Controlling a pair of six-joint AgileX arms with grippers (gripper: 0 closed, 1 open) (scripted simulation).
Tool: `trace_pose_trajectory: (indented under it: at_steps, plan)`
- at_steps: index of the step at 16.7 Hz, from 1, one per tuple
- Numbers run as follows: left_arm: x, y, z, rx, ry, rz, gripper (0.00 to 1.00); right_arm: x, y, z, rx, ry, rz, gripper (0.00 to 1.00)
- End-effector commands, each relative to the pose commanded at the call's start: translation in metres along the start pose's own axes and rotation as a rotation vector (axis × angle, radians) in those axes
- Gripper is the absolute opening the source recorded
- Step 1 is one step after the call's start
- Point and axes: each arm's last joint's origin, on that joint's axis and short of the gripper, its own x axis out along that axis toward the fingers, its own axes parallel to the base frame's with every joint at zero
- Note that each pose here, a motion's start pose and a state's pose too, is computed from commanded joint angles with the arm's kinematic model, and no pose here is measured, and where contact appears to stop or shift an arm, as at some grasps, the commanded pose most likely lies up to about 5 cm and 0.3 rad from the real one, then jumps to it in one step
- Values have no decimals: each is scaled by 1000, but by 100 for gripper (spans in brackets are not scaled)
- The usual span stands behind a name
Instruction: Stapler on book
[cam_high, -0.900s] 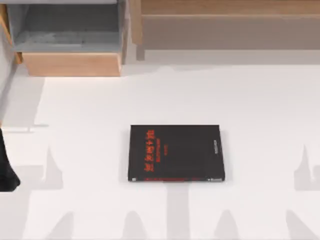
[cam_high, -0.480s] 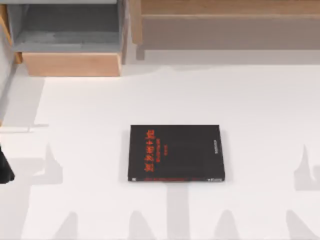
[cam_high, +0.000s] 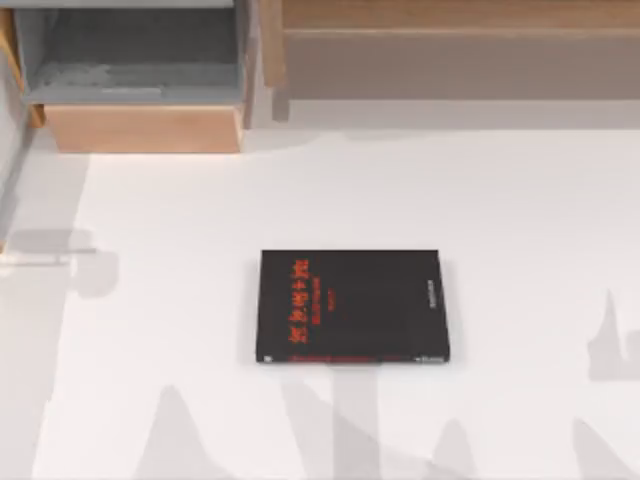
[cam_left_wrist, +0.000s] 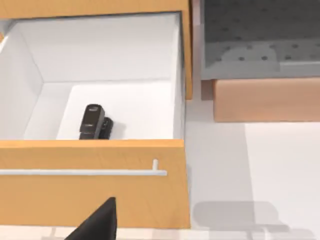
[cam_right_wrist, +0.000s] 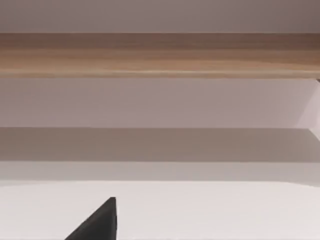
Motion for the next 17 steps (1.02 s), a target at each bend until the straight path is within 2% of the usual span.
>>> trace_pose_trajectory:
  at_steps: [4,8,12,17]
  plan:
    - [49,24,66,20,253,9,100,0,0,0,0,0,0,100]
    - [129,56,106,24,510,-3,100,0,0,0,0,0,0,100]
    - [216,91,109,22,734,-35,100,0,0,0,0,0,0,100]
    - [301,123,74,19,935,-92,100,0,0,0,0,0,0,100]
